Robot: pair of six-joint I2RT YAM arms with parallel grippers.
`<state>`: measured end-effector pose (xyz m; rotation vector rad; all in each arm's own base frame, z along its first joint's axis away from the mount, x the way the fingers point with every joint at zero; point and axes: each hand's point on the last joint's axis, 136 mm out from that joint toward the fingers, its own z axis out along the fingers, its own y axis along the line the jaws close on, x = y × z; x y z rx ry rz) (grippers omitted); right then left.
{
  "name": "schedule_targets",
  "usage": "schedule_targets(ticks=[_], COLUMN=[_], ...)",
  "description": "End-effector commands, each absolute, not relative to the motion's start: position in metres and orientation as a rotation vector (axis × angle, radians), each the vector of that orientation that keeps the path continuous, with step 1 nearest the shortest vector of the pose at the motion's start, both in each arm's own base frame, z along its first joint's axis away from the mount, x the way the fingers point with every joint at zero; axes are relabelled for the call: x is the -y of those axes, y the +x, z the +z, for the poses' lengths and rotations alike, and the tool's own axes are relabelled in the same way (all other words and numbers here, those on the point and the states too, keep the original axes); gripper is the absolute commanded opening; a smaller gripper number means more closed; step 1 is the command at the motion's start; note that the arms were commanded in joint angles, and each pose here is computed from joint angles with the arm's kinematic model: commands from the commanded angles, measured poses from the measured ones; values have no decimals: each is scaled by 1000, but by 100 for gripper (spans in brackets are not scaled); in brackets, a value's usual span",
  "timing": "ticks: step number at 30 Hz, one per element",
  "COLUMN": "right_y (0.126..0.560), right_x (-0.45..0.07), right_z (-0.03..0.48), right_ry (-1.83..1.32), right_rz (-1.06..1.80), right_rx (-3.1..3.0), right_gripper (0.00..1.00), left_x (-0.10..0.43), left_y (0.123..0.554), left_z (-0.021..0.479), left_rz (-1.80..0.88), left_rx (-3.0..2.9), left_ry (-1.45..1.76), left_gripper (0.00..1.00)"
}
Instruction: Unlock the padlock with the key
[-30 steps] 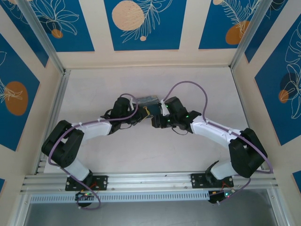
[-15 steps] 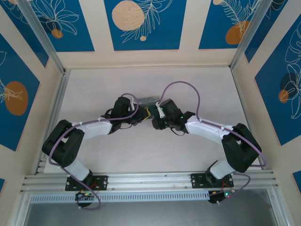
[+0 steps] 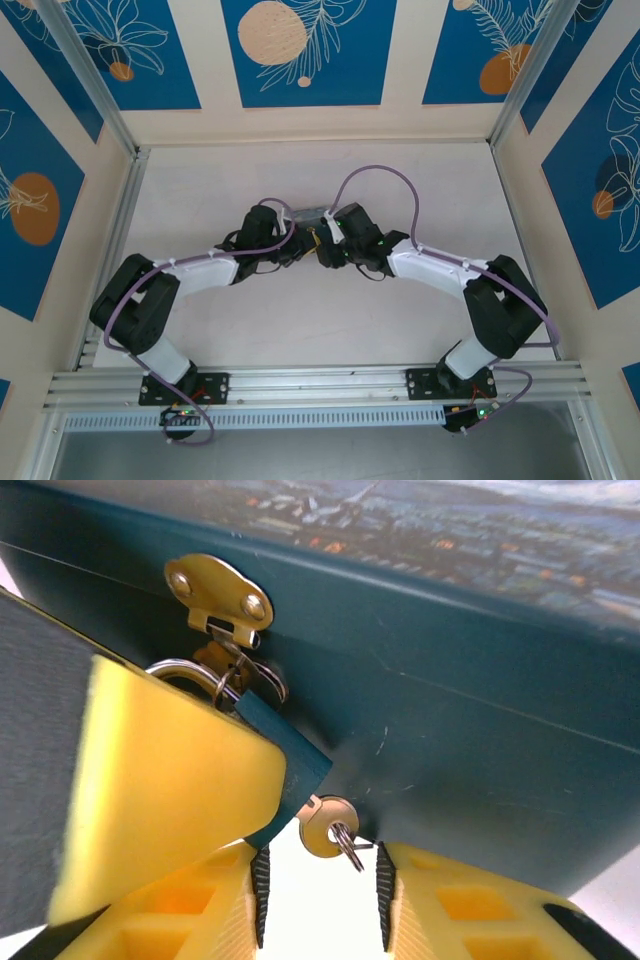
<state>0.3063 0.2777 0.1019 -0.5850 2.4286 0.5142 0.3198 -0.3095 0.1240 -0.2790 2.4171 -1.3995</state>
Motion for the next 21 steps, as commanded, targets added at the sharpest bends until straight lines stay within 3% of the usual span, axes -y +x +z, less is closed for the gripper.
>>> schedule_targets(ticks=[1,16,21], right_y=[315,322,321], right_x=[-286,-292,-295], right_z=[111,127,131], right_ry=[-600,-593,-605], right_rz=[539,603,625], right_rx=[-2391,-2368,-2362], right_gripper=[34,30,16], left_x=[320,322,323], left_y=[328,327,327], left_z=[153,147,145], left_rz=[-1467,-1473,-1475], left_rx=[-2334,-2348,-2351], left_ry=[-185,-184,-182], left_gripper=[0,0,0])
